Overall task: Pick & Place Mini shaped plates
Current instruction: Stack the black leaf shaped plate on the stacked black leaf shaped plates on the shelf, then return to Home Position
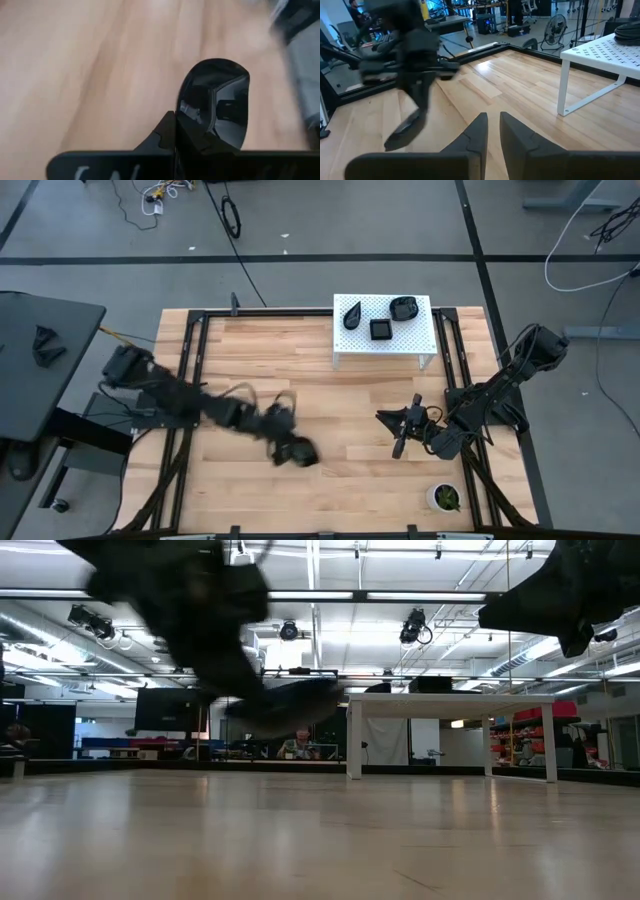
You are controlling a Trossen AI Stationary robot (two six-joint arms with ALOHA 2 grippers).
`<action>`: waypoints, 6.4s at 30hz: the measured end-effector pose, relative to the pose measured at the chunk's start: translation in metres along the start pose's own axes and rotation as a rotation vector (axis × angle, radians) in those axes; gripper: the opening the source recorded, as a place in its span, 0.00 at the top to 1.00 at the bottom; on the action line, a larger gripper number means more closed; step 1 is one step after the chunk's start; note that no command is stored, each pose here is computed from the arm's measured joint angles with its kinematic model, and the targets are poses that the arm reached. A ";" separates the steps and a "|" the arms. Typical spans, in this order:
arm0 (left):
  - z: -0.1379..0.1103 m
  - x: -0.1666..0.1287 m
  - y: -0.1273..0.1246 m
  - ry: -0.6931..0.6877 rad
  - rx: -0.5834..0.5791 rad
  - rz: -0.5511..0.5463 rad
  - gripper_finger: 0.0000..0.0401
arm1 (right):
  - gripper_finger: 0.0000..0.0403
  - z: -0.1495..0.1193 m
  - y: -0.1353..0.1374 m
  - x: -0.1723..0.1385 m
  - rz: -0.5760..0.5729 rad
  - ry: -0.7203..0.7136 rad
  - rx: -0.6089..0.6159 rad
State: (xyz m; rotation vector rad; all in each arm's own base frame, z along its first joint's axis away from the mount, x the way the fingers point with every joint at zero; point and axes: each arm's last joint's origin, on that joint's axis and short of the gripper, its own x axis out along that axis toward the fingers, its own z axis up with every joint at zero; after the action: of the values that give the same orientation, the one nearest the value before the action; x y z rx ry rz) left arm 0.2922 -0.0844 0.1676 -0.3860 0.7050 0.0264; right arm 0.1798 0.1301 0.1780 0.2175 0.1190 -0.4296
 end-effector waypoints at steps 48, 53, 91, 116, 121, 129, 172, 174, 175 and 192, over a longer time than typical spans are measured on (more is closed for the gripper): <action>-0.009 -0.003 -0.039 0.339 0.143 0.259 0.94 | 0.56 -0.031 -0.005 0.158 0.201 0.740 -0.262; -0.051 -0.004 -0.050 0.236 0.212 0.224 0.94 | 0.61 -0.029 -0.008 0.162 0.312 0.779 -0.241; -0.074 -0.011 -0.063 0.039 0.177 0.309 0.94 | 0.99 0.176 -0.188 0.031 -0.695 0.155 0.231; -0.072 -0.010 -0.062 0.038 0.171 0.313 0.94 | 0.74 0.135 -0.258 0.042 -0.733 -0.079 0.352; -0.072 -0.010 -0.062 0.037 0.171 0.313 0.94 | 0.61 0.146 -0.240 0.047 -0.444 -0.104 0.204; -0.071 -0.010 -0.061 0.001 0.174 0.342 0.94 | 0.59 0.159 -0.148 0.045 0.394 -0.169 0.065; -0.065 -0.008 -0.055 -0.040 0.153 0.394 0.94 | 0.73 0.138 -0.118 -0.055 0.567 -0.063 -0.045; -0.065 -0.008 -0.054 -0.040 0.153 0.394 0.94 | 0.73 0.137 -0.125 -0.065 0.589 -0.132 -0.047; -0.065 -0.008 -0.054 -0.040 0.152 0.394 0.94 | 0.73 0.135 -0.127 -0.068 0.610 -0.175 -0.049; -0.065 -0.007 -0.054 -0.037 0.160 0.396 0.94 | 0.73 0.042 -0.140 -0.036 0.582 -0.301 -0.048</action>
State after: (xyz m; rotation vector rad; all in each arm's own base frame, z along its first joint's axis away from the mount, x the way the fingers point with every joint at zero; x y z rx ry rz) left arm 0.2542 -0.1569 0.1456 -0.0880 0.7323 0.3484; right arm 0.0911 0.0105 0.1984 0.1291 -0.2276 0.1229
